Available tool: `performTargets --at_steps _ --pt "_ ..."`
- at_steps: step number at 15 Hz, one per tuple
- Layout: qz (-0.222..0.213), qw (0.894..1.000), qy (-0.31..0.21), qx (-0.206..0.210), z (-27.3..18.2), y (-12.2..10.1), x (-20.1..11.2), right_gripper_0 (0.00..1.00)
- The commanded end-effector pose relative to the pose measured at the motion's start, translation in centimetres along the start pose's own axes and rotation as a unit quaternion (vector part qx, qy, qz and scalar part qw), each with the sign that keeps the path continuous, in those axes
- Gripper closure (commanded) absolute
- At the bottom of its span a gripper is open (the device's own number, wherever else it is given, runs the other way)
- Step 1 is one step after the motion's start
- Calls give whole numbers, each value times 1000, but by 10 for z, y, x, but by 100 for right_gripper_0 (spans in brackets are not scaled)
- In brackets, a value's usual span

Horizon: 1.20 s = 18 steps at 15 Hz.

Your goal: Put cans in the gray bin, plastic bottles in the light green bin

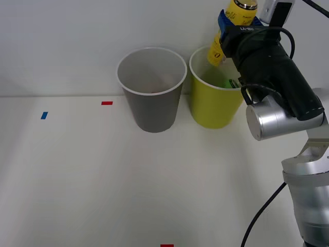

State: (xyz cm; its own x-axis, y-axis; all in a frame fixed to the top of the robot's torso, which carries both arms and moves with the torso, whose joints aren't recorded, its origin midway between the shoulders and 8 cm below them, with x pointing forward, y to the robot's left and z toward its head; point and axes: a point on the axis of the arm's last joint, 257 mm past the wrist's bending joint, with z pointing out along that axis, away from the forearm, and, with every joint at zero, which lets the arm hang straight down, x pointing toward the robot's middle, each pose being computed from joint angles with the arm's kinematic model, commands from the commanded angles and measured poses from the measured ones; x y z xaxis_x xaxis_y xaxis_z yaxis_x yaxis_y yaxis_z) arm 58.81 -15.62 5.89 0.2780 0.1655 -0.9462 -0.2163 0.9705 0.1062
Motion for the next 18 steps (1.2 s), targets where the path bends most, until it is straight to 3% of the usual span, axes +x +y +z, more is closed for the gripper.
performTargets --at_steps 1,13,18 --pt "7 1000 1 0 0 1 2 0" --pt "23 1000 -4 -5 0 7 0 0" --pt "42 998 -46 -27 -28 6 -5 0"
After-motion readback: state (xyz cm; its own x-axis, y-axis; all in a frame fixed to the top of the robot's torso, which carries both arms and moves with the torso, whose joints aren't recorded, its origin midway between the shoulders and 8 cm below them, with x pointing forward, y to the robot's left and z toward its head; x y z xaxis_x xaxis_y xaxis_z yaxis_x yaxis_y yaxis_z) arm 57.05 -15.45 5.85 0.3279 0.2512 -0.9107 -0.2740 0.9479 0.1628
